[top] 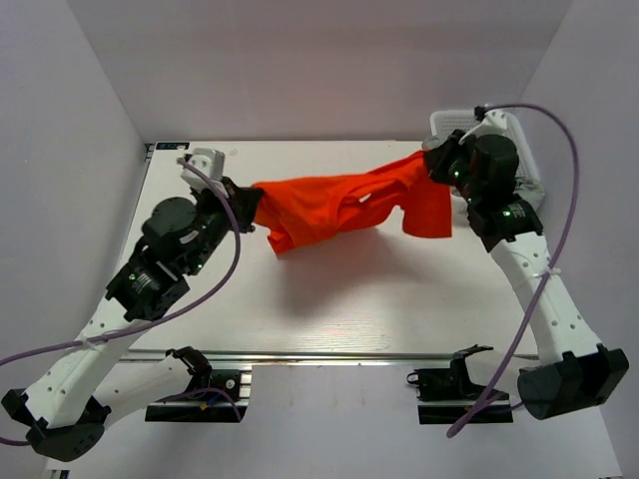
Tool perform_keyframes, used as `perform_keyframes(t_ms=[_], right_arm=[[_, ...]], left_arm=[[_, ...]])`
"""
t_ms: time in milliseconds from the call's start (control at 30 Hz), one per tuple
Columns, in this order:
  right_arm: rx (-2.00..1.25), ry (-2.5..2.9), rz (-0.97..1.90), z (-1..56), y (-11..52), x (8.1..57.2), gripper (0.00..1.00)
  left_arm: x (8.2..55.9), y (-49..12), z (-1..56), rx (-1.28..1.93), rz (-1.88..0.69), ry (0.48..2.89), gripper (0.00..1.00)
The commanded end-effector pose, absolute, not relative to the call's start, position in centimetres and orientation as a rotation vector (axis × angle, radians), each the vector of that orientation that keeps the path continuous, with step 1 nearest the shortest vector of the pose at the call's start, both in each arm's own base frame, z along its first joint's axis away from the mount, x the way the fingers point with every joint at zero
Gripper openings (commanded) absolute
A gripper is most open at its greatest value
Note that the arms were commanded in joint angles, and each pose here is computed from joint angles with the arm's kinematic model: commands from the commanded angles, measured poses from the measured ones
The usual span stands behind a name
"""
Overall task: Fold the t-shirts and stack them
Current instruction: Flatten out the tshirt
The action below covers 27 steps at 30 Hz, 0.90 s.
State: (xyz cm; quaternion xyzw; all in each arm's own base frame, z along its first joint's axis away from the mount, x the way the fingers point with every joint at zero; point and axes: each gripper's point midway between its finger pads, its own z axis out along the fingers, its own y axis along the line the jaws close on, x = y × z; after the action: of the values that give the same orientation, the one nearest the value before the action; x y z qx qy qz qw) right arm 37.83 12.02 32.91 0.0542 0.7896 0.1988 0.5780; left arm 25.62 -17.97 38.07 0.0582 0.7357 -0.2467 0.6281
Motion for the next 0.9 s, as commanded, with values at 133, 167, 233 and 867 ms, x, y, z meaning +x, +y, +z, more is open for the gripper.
perform_keyframes(t_ms=[133, 167, 233, 867], right_arm=[[0.069, 1.533, 0.332, 47.3, 8.8, 35.3, 0.0], [0.067, 1.492, 0.306, 49.1, 8.2, 34.8, 0.0], [0.062, 1.425, 0.28, 51.9, 7.3, 33.1, 0.0], [-0.137, 0.898, 0.282, 68.2, 4.9, 15.7, 0.0]], left_arm=[[25.2, -13.9, 50.4, 0.033, -0.488, 1.384, 0.0], [24.7, -13.0, 52.0, 0.013, -0.476, 1.353, 0.0], [24.3, -12.0, 53.4, -0.008, -0.455, 1.322, 0.0], [15.7, -7.8, 65.2, 0.121, -0.526, 0.998, 0.0]])
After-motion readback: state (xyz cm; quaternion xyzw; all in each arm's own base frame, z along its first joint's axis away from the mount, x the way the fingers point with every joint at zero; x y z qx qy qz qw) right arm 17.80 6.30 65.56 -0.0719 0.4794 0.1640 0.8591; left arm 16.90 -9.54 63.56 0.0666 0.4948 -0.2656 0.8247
